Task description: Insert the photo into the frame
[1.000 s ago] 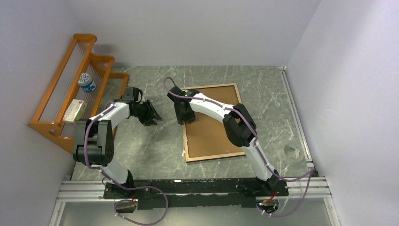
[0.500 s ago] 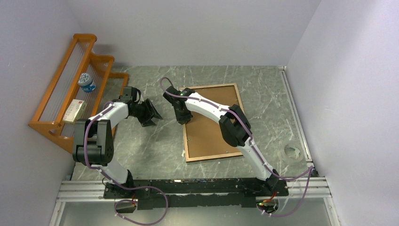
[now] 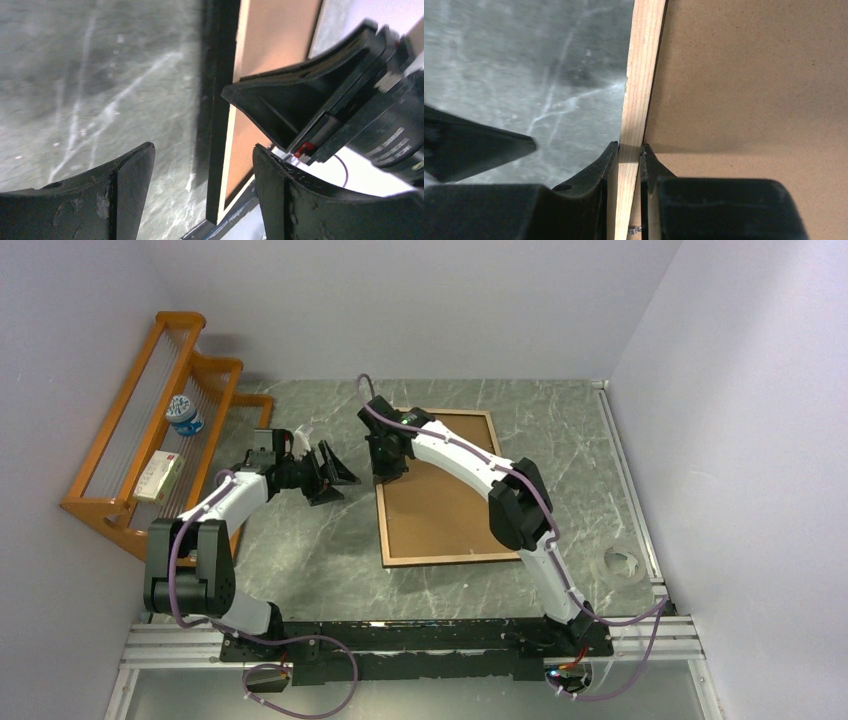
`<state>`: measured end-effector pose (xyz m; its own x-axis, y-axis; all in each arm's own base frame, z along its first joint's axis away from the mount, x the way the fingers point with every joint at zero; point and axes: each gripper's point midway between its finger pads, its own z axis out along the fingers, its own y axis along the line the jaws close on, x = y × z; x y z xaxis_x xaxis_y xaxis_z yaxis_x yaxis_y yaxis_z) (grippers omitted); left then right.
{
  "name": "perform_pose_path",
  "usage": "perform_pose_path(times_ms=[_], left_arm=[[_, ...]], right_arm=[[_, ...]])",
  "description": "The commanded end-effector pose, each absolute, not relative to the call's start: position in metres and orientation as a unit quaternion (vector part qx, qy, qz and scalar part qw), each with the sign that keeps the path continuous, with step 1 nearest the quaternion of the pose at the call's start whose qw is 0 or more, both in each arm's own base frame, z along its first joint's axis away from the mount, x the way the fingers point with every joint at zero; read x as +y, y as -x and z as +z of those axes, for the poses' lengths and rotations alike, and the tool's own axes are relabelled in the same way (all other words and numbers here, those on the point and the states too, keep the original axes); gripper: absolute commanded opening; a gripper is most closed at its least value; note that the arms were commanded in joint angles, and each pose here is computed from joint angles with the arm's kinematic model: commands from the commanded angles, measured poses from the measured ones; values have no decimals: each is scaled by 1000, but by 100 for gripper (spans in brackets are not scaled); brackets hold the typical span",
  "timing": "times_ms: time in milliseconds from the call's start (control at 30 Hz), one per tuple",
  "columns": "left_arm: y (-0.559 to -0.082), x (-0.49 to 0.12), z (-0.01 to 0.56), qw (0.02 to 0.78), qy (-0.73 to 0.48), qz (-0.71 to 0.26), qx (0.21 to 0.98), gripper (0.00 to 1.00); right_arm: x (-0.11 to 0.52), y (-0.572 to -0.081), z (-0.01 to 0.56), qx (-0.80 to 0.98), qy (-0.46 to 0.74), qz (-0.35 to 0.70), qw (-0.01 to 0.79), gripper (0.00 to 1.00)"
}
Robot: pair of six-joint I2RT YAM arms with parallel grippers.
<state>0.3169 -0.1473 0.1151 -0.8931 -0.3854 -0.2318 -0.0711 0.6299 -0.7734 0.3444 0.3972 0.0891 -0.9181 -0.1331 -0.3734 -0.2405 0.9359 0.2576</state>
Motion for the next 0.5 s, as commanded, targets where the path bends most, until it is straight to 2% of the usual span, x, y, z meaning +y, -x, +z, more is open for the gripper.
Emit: perform_pose_path(times_ms=[0, 233, 300, 467], left_arm=[[-309, -179, 141, 189, 50, -498, 845, 77], [-297, -233, 145, 112, -22, -549, 828, 72], [-301, -237, 142, 114, -14, -543, 832, 66], [-308, -237, 141, 127, 9, -538, 833, 40]], right_arm=[[431, -363, 192, 920, 96, 280, 255, 0], [434, -368, 208, 911, 83, 315, 255, 0], [433, -371, 213, 908, 76, 324, 256, 0], [425, -378, 224, 900, 53, 342, 263, 0]])
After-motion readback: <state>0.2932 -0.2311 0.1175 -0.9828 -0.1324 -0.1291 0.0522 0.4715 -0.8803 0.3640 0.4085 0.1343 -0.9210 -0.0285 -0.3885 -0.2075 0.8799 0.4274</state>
